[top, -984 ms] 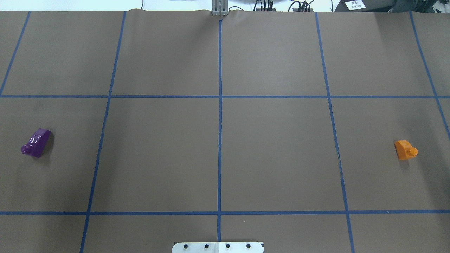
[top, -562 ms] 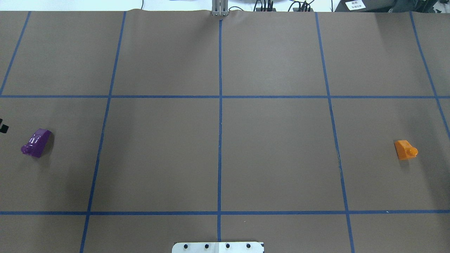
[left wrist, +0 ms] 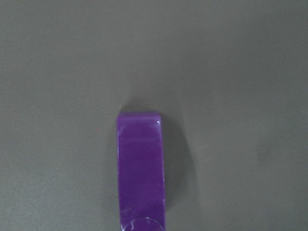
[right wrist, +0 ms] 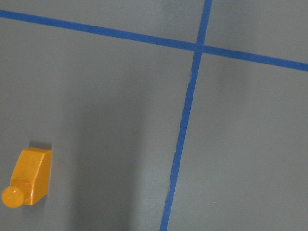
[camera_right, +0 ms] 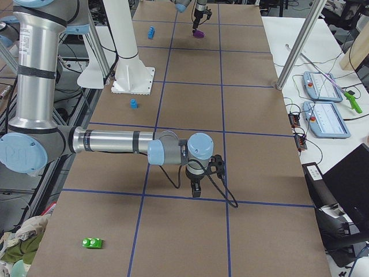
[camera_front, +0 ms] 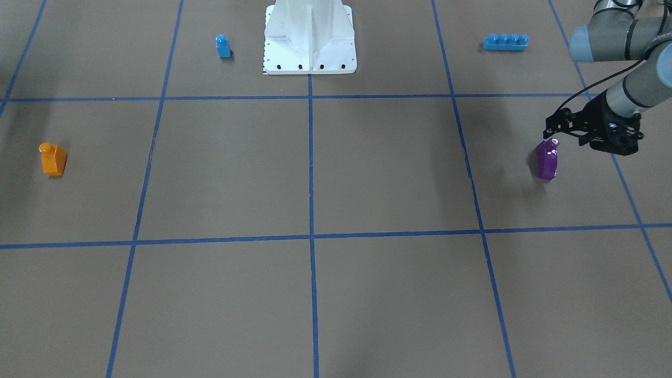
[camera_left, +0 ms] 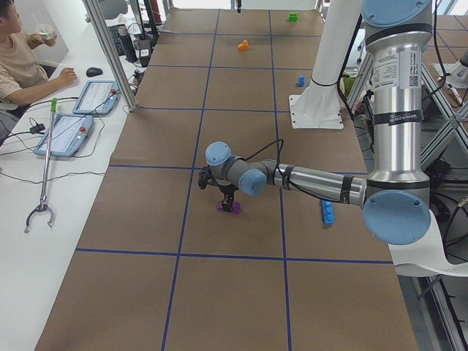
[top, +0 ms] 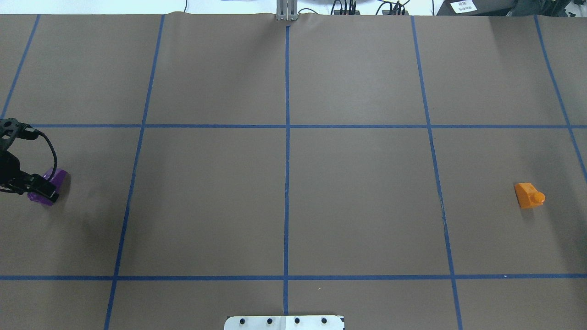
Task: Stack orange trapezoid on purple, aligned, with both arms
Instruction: 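Lower the left gripper onto the purple trapezoid block and grasp it, then carry the purple block with the left gripper to the table centre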
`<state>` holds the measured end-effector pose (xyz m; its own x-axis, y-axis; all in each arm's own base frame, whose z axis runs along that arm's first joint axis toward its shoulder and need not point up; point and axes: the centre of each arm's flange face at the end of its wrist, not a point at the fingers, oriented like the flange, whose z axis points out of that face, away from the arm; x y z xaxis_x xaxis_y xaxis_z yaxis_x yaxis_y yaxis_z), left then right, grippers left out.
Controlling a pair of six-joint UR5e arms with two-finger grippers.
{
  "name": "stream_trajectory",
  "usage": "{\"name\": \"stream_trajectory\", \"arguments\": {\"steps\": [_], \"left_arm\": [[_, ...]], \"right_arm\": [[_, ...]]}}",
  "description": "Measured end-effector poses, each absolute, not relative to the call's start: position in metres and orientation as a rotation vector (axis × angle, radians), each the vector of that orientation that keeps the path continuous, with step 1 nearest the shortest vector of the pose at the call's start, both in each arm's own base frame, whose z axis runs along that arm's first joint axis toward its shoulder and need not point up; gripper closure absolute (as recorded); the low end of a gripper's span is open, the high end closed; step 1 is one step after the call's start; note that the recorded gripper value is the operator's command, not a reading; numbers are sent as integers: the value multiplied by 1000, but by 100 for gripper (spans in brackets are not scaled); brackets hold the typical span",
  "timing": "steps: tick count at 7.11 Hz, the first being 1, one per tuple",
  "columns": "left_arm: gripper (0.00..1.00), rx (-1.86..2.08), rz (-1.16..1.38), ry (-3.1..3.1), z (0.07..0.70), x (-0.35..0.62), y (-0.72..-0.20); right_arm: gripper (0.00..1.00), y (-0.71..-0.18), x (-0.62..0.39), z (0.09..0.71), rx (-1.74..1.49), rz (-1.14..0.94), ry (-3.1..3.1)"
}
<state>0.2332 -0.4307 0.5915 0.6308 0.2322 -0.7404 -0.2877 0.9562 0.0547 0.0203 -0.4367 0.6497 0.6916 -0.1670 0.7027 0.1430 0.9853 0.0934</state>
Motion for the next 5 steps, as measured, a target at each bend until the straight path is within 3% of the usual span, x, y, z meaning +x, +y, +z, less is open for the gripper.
{"name": "stream_trajectory", "arguments": {"steps": [1,2,5], "left_arm": [[11,-69,308,820,594,241,-431],[26,-69,313,808,598,245,-431],[100,-85,308,789,611,245,-430]], "right_arm": [[0,-437,18,650,30,-177,-788],[0,-437,17,650,29,-180,-789],[0,-437,15,649,29,-184,-789]]}}
